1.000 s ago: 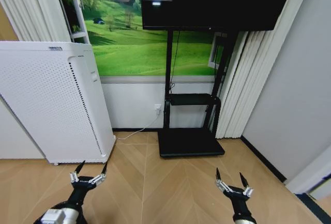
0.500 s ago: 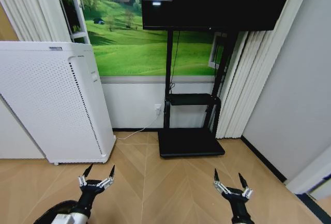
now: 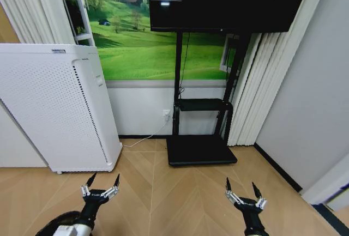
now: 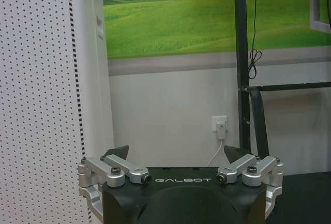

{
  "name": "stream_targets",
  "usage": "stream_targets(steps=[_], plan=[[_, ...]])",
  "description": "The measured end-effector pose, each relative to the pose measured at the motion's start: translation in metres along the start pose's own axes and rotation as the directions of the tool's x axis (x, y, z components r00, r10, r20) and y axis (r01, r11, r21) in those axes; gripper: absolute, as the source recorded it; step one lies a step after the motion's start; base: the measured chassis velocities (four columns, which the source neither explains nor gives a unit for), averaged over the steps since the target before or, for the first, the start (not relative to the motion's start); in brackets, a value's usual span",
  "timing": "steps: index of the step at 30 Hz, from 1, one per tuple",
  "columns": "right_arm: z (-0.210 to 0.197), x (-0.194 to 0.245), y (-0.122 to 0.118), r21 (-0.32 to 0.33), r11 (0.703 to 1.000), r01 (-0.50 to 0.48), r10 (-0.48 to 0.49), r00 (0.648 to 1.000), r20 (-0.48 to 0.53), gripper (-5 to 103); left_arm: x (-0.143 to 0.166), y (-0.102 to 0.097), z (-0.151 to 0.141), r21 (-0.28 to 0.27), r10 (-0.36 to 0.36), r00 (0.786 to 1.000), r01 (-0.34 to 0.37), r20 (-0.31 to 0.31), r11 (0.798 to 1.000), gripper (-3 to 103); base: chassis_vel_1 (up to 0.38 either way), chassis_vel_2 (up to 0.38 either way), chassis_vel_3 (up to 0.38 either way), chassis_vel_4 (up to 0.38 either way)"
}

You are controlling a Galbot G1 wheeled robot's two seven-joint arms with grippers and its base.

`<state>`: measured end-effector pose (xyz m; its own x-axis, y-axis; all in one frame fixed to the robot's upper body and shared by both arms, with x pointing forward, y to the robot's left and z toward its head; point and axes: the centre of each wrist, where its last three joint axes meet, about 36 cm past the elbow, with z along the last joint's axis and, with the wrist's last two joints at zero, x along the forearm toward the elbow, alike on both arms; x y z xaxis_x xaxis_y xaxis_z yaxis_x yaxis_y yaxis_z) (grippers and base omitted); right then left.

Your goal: Pick up the trash bin and place the garbage on the floor into it.

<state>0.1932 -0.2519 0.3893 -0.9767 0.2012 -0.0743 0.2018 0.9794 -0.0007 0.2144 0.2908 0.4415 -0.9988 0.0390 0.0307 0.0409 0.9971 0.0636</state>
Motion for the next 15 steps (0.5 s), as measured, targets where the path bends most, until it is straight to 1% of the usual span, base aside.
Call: stream_targets(steps=[15], plan=[[0.0005, 0.0000, 0.0000, -0.001, 1.000, 0.000, 0.000, 1.000, -0.001, 100, 0.0001, 0.0005, 0.0002, 0.000, -0.001, 1.000, 0.001, -0.001, 1.000, 100, 0.000, 0.000, 0.000, 0.000]])
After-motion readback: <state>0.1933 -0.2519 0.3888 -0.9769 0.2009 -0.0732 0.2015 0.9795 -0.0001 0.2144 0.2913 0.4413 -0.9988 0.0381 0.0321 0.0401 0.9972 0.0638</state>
